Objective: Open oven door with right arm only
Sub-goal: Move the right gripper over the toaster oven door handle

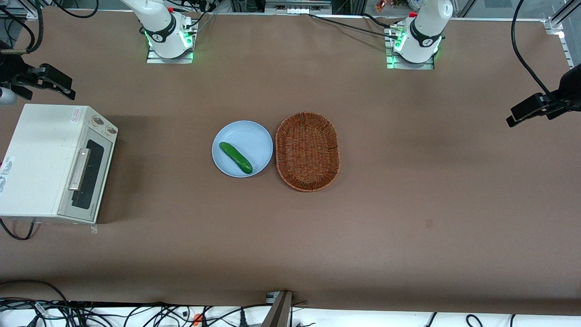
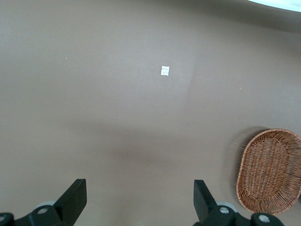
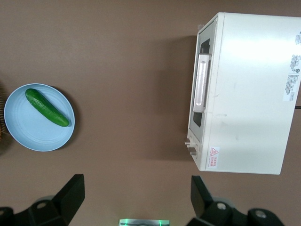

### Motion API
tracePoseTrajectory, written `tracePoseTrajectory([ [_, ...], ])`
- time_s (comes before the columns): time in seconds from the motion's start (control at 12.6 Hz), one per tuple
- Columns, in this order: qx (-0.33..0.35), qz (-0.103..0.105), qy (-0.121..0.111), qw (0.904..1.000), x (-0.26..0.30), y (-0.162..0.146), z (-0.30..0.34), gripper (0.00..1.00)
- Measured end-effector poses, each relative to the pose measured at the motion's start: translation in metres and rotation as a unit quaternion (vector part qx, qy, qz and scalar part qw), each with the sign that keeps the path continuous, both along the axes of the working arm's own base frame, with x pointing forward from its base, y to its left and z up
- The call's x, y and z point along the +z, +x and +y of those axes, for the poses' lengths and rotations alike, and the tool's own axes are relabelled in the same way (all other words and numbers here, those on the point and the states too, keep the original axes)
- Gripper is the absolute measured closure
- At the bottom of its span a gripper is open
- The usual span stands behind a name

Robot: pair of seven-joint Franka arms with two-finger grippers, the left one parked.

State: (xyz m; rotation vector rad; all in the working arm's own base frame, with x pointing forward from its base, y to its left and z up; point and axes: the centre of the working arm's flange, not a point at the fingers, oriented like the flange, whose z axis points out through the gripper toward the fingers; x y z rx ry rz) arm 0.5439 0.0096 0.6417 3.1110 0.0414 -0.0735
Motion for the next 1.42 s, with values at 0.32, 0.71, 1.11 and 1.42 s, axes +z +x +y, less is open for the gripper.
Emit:
tracePoseTrajectory([
  [0.32,0.003,0.006,0.0,1.0,-0.001,-0.001,0.004,0.0],
  [0.71,0.015,0.055,-0.016,0.9983,-0.044,-0.001,0.034,0.06],
  [1.11,0.056,0.091,-0.138,0.9846,-0.134,0.016,0.111,0.56],
  [1.42,0.095,0.121,-0.243,0.9579,-0.216,0.047,0.109,0.84],
])
